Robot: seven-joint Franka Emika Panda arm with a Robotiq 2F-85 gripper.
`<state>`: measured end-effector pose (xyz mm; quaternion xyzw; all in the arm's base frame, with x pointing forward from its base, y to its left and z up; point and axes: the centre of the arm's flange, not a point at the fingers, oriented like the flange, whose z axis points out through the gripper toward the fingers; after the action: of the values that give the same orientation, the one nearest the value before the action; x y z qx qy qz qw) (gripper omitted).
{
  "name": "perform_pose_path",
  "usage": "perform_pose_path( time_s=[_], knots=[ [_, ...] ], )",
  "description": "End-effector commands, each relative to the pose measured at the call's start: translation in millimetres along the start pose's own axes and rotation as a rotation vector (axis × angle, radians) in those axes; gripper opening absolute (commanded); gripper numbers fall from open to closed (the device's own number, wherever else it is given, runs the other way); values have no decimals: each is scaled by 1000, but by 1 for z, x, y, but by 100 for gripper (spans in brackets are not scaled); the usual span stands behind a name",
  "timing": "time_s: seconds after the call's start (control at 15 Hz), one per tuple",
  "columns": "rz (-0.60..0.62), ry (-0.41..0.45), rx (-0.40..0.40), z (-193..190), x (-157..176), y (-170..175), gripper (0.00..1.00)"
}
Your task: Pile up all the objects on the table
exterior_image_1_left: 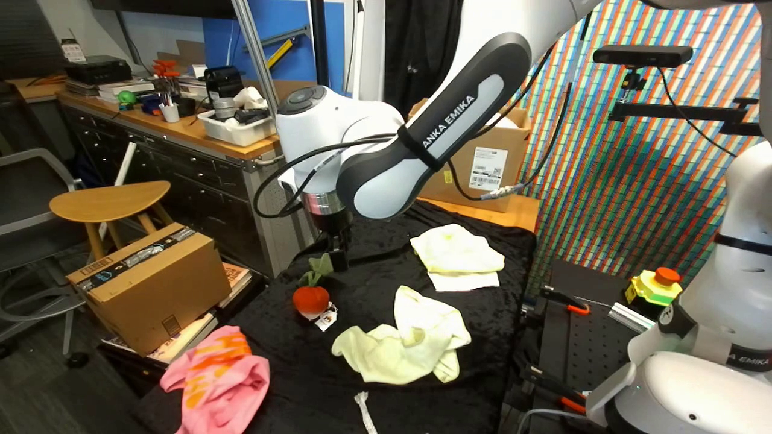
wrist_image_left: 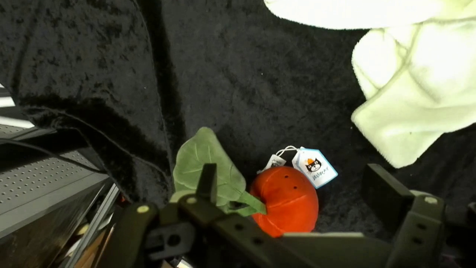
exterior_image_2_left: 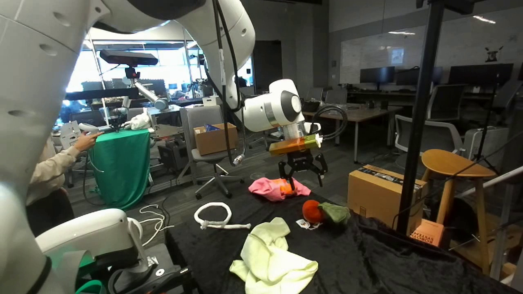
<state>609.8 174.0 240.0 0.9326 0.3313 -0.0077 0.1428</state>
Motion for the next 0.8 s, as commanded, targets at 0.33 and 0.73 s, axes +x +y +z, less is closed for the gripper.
perform_pose_path(
  time_s=[0.33,0.73],
  knots=[
    [225,33,7,42,65,-6,100],
    [348,29,-9,77,84,-7,100]
  ],
)
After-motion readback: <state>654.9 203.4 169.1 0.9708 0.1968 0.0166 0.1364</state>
